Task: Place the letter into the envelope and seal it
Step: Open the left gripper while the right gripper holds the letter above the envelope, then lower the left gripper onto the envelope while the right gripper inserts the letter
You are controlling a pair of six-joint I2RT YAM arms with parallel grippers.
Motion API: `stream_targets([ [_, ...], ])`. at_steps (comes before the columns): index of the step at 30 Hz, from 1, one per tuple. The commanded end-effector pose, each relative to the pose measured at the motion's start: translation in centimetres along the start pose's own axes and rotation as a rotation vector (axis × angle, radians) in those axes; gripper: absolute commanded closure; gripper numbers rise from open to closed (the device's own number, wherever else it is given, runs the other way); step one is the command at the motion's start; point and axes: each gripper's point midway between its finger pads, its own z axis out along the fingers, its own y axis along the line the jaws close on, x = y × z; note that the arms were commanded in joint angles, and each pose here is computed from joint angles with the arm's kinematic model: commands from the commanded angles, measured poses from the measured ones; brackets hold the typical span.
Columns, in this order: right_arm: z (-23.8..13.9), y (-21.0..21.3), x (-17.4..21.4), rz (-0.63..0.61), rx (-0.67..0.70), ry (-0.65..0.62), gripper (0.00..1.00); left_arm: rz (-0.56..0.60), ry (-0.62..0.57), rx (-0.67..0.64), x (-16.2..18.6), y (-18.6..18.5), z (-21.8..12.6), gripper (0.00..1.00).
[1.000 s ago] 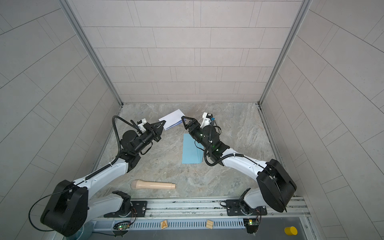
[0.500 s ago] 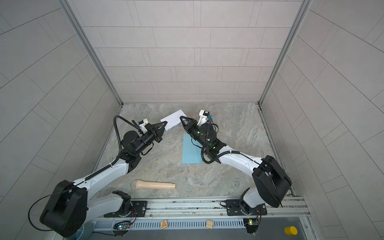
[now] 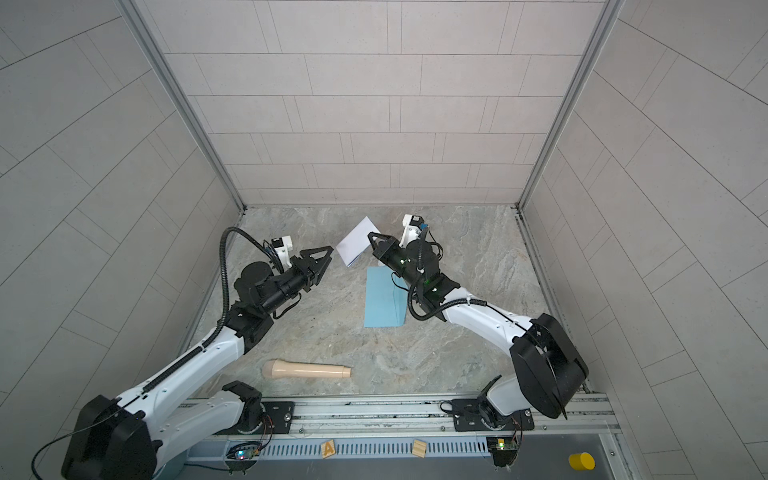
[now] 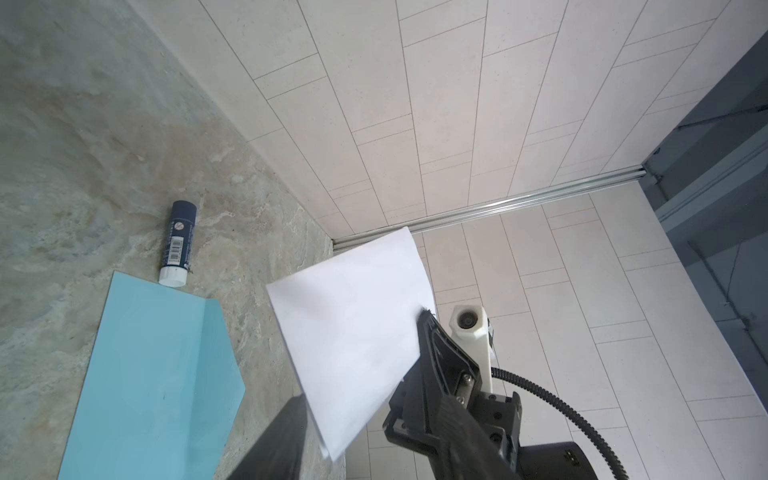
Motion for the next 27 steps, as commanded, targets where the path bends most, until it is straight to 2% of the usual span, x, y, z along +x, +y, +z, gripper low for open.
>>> stream_targets([
  [1, -1.8, 1.6, -1.3, -0.133, -0.025, 0.069, 1.00, 0.199, 0.052, -0.089, 0.6, 0.7, -0.7, 0.30],
  [4, -3.1, 0.3, -1.8, -0.238, 0.035, 0.144, 1.00, 0.287, 0.081, -0.171, 0.8, 1.6, -1.3, 0.19],
  [9, -5.4, -2.4, -2.6, -0.339, 0.125, 0.231, 1.00, 0.373, 0.138, -0.243, 1.7, 2.7, -1.6, 0.10],
  [16, -7.0, -6.1, -2.8, -0.421, 0.218, 0.316, 1.00, 0.485, 0.254, -0.286, 5.2, 4.3, -0.7, 0.04],
  [20, -7.0, -7.8, -2.4, -0.454, 0.263, 0.354, 1.00, 0.509, 0.314, -0.296, 7.2, 5.2, 0.1, 0.04],
  [27, -6.6, -10.8, -1.5, -0.484, 0.330, 0.408, 1.00, 0.514, 0.345, -0.283, 9.1, 6.4, 1.5, 0.04],
])
